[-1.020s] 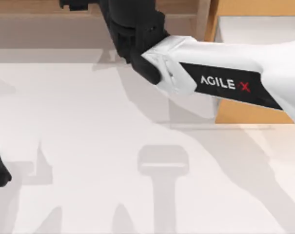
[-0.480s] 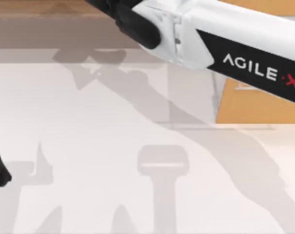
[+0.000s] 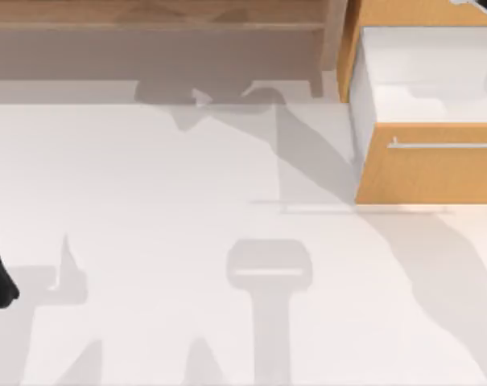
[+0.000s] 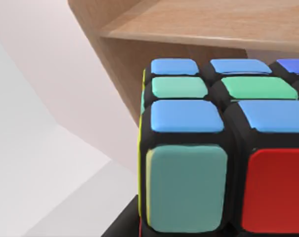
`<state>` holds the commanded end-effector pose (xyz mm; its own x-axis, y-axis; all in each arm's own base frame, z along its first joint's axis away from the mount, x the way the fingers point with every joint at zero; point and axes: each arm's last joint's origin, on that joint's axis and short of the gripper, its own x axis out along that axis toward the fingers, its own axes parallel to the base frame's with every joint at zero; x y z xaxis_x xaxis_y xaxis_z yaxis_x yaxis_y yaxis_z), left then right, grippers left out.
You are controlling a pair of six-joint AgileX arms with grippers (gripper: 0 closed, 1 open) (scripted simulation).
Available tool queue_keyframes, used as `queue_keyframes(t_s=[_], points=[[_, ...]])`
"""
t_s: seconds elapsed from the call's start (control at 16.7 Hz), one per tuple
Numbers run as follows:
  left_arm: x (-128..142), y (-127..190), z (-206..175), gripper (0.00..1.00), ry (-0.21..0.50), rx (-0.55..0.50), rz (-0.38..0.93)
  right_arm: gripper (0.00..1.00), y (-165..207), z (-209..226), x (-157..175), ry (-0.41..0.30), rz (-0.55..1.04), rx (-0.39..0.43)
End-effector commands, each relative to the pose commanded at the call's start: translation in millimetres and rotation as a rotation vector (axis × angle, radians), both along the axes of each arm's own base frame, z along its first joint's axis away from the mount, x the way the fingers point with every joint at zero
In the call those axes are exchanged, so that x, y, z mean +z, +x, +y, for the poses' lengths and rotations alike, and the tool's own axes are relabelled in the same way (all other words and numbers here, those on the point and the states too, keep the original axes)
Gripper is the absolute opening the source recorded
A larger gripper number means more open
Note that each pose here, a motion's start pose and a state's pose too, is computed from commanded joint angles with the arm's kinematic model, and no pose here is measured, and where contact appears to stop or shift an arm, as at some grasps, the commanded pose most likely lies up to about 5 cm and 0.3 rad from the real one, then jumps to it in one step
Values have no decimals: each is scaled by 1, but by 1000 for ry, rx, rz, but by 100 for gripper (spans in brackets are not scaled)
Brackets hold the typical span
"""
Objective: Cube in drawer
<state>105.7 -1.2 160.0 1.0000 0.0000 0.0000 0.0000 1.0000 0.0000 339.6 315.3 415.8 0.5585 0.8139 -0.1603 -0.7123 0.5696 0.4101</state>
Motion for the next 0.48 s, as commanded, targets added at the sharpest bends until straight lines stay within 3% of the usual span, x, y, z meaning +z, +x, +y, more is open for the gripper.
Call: queue_keyframes(t_s=[0.24, 0.48], points=[[0, 0, 0, 100, 0, 0, 0, 0, 27, -58, -15, -217, 216, -132], [0, 0, 0, 100, 0, 0, 0, 0, 62, -125, -59, -474, 497, -300]])
